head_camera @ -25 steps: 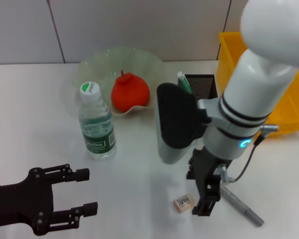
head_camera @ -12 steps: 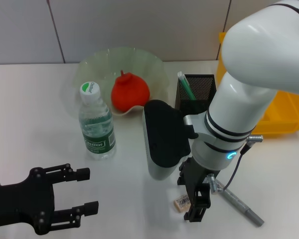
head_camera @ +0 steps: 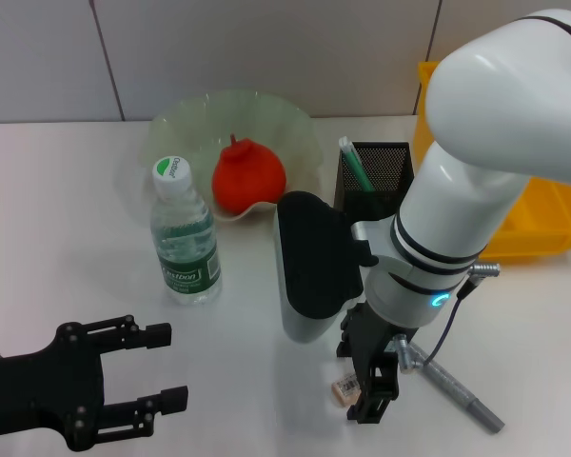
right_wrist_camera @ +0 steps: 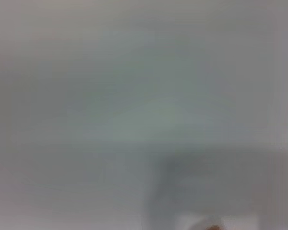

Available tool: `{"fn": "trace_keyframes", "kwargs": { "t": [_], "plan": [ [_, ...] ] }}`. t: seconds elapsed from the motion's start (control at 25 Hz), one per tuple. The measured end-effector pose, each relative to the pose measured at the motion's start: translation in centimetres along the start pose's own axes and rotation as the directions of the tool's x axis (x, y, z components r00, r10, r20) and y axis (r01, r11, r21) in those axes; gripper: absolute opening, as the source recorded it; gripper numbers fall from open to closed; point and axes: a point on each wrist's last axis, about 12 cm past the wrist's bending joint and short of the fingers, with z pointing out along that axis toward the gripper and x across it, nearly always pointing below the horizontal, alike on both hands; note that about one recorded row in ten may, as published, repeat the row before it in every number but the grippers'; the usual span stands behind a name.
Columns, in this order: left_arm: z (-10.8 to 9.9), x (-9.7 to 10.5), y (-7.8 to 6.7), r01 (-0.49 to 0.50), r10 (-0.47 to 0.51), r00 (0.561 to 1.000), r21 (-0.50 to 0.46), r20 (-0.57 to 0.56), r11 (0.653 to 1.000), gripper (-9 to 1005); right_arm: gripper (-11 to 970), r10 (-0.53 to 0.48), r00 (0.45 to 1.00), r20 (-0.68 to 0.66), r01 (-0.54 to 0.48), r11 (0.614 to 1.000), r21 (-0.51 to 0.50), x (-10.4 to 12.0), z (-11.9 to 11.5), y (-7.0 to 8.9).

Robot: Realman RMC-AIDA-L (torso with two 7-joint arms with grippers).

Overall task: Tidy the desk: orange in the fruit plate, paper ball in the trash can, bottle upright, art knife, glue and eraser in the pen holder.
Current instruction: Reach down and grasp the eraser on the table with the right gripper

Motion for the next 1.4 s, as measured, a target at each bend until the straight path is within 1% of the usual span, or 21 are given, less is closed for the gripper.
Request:
{"fn": "trace_keyframes", "kwargs": {
  "t": [0.24,0.68,1.0,1.28,1.4],
  "plan": [
    [0.1,0.1,0.0,0.003,-0.003,1.000,0.000,0.000,1.000,714,657,-0.008,1.000,-0.001,0.008,1.000,0.002,-0.2,0.1,0.1],
    [0.2,0.2,-0.1,0.008,-0.008,1.000,-0.001,-0.001,1.000,713,484,-0.011,1.000,-0.008,0.011,1.000,-0.004,-0.2,0.2,0.1],
    [0.2,0.2,-0.1,0.009,-0.009,1.000,-0.006,0.000,1.000,714,482,-0.011,1.000,-0.013,0.011,1.000,0.000,-0.2,0.4,0.0],
    [0.2,0.1,0.0,0.008,-0.008,1.000,-0.006,-0.003,1.000,713,476,-0.017,0.999,-0.031,0.017,1.000,0.006,0.0,1.0,0.0],
    [0.2,0.2,0.1,0.009,-0.010,1.000,-0.009,-0.006,1.000,712,420,-0.018,0.999,-0.029,0.018,1.000,0.010,0.0,1.0,-0.1]
  ]
}}
